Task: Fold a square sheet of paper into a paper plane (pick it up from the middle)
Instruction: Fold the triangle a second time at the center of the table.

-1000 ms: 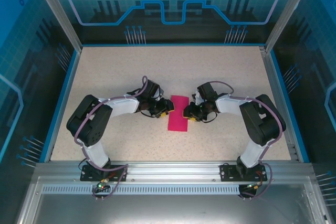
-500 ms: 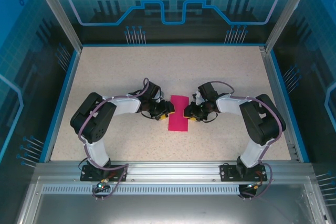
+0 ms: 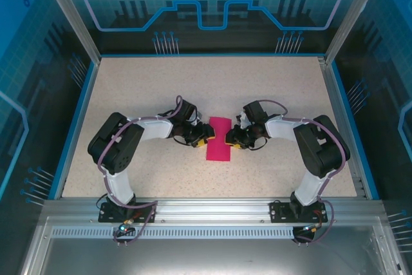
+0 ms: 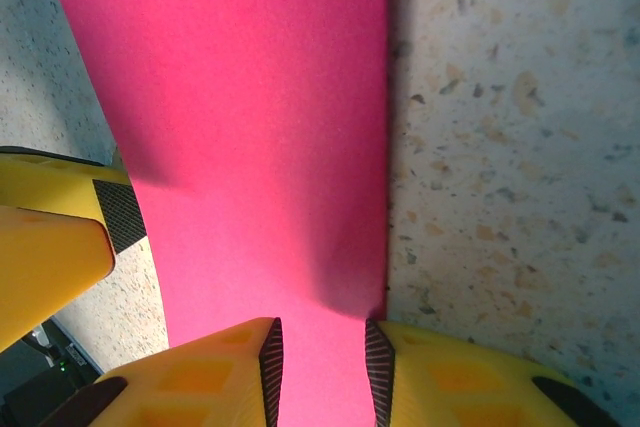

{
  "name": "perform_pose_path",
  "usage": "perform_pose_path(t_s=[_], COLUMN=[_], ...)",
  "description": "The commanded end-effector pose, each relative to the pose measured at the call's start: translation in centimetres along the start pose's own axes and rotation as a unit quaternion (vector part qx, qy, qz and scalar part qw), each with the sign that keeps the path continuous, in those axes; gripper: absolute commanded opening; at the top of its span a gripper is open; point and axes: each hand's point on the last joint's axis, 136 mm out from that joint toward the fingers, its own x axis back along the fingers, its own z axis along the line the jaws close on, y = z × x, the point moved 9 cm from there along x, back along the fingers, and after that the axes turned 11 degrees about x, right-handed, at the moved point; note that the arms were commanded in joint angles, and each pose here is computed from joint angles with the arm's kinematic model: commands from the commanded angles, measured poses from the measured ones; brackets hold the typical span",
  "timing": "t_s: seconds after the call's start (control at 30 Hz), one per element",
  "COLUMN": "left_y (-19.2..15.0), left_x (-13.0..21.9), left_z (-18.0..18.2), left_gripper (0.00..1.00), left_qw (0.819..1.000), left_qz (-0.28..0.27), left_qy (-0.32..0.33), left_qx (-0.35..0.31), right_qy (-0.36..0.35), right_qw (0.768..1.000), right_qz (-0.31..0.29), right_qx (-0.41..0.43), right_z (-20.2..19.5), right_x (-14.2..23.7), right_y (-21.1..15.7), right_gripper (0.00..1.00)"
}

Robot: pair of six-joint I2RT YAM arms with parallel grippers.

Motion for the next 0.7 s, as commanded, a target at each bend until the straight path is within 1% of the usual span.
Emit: perform_pose_path(t_s=[0.0, 0.5, 0.67], left_y=[0.2, 0.1, 0.2], left_x=[-0.2, 0.7, 0.8], left_z=[-0.8, -1.8, -1.9], left_gripper=[0.48, 0.43, 0.44], left_qw=[1.0, 0.999, 0.999], left_qz=[0.015, 0.003, -0.001], left_qy=[-0.017, -0.034, -0.051], left_qx=[-0.003, -0.006, -0.005], right_qy=[-0.015, -0.001, 0.001], right_qw=[1.0, 1.0, 1.0], right_qz=[0.014, 0.001, -0.001], right_qx=[-0.01, -0.002, 0.0], right_z=[-1.4, -0.8, -0.7], right_x=[-0.9, -0.3, -0.1], right_y=[-0.6, -0.3, -0.2], right_gripper=[0.32, 0.32, 0.32])
